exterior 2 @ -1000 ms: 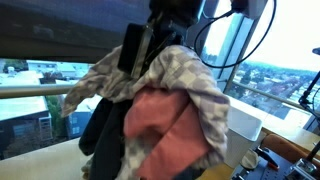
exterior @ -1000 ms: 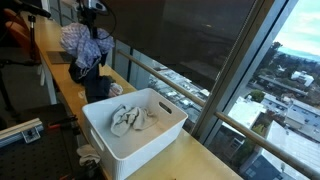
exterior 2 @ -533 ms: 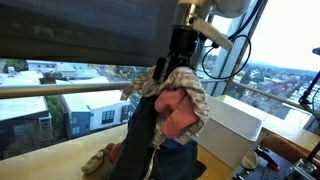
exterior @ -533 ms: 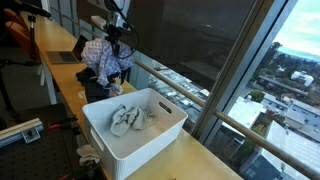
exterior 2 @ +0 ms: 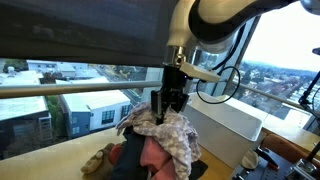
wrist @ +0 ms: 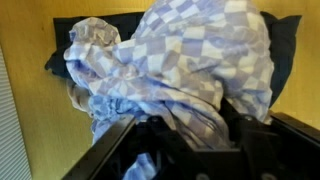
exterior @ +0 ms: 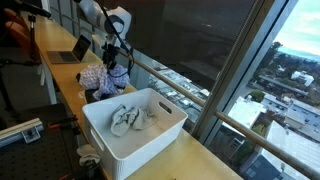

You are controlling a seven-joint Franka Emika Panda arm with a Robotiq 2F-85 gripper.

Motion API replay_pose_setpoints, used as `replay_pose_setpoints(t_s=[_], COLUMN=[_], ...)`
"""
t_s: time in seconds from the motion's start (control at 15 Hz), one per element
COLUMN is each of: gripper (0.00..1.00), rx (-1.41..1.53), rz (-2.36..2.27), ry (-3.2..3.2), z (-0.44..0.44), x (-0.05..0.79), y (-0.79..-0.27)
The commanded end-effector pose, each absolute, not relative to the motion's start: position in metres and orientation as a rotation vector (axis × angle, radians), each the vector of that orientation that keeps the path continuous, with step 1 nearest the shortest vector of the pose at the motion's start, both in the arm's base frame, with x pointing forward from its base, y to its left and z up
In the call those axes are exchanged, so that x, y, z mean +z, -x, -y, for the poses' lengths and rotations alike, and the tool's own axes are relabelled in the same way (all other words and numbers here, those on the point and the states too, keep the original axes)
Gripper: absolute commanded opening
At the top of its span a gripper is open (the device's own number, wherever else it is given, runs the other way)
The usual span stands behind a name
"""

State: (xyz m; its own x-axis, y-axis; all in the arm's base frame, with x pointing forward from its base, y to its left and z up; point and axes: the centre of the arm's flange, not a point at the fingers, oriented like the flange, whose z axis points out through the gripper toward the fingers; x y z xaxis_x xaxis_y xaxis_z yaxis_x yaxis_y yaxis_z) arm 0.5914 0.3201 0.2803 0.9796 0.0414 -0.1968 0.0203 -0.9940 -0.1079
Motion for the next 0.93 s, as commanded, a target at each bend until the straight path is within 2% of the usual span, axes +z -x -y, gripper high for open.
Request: replay_pose_setpoints(t_s=[0.0,0.13,0.2,0.53,0.87], gripper=[0.86,0.99,1.00,1.00,1.00], rx=[0.287,0.246,0.224,0.103,0.066], rz=[0.060,0.040,0.032,-0.104,-0.240], ry=[2.997,2.991,2.994,3.003,2.985], z=[-0.286,-0.243,-0.227,-0.101,0.029], x=[0.307,0.334,0.341,0.384,0.376], y=[-0.574,-0.570,-0.573,-0.590,-0.605])
